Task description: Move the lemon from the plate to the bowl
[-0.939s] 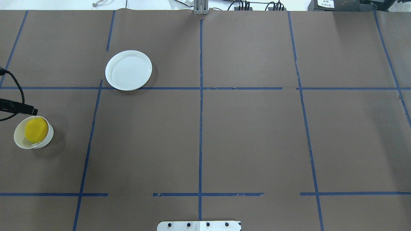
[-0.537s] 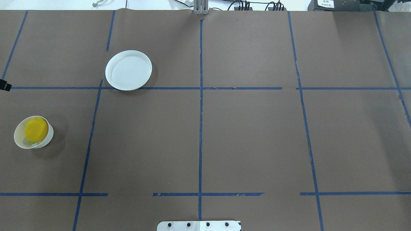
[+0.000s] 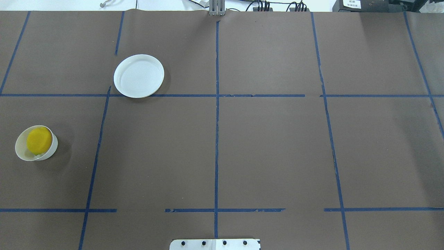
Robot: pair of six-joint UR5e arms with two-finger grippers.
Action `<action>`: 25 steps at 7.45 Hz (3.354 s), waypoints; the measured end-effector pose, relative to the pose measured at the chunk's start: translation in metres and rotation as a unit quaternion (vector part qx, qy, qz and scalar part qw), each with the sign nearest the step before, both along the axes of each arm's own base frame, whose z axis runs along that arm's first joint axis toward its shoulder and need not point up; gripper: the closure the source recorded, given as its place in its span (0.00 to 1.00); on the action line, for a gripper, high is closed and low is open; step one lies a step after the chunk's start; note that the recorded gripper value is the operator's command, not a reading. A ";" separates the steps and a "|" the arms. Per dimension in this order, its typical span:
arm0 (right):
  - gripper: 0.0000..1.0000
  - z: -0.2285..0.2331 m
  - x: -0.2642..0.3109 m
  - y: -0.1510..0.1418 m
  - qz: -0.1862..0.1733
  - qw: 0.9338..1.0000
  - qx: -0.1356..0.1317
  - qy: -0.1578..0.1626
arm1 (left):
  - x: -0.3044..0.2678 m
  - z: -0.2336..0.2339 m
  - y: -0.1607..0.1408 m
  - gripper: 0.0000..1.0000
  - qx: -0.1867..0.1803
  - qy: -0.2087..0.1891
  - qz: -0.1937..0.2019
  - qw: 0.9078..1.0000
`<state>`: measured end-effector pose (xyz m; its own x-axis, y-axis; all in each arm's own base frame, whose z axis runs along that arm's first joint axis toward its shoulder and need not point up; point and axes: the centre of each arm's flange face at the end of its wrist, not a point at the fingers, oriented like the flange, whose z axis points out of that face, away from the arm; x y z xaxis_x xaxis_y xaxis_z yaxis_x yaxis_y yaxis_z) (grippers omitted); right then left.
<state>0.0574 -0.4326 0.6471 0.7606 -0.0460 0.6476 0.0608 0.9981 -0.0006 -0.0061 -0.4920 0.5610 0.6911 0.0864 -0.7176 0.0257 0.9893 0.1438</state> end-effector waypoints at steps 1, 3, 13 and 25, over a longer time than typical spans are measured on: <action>0.00 0.000 0.000 0.000 0.000 1.000 0.000 0.000 | -0.012 0.017 0.001 0.00 -0.015 -0.001 -0.006 1.000; 0.00 0.000 0.000 0.000 0.000 1.000 0.000 0.000 | -0.030 0.052 0.004 0.00 -0.018 -0.007 0.018 1.000; 0.00 0.000 0.000 0.000 0.000 1.000 0.000 0.000 | -0.050 0.081 0.009 0.00 -0.028 -0.003 0.026 0.999; 0.00 0.000 0.000 0.000 0.000 1.000 0.000 0.000 | -0.051 0.076 0.005 0.00 -0.023 -0.001 0.024 0.999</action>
<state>0.0574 -0.4326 0.6471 0.7606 -0.0460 0.6476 0.0608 0.9981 -0.0005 -0.0571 -0.4868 0.6370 0.6890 0.0870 -0.7196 -0.0228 0.9949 0.0985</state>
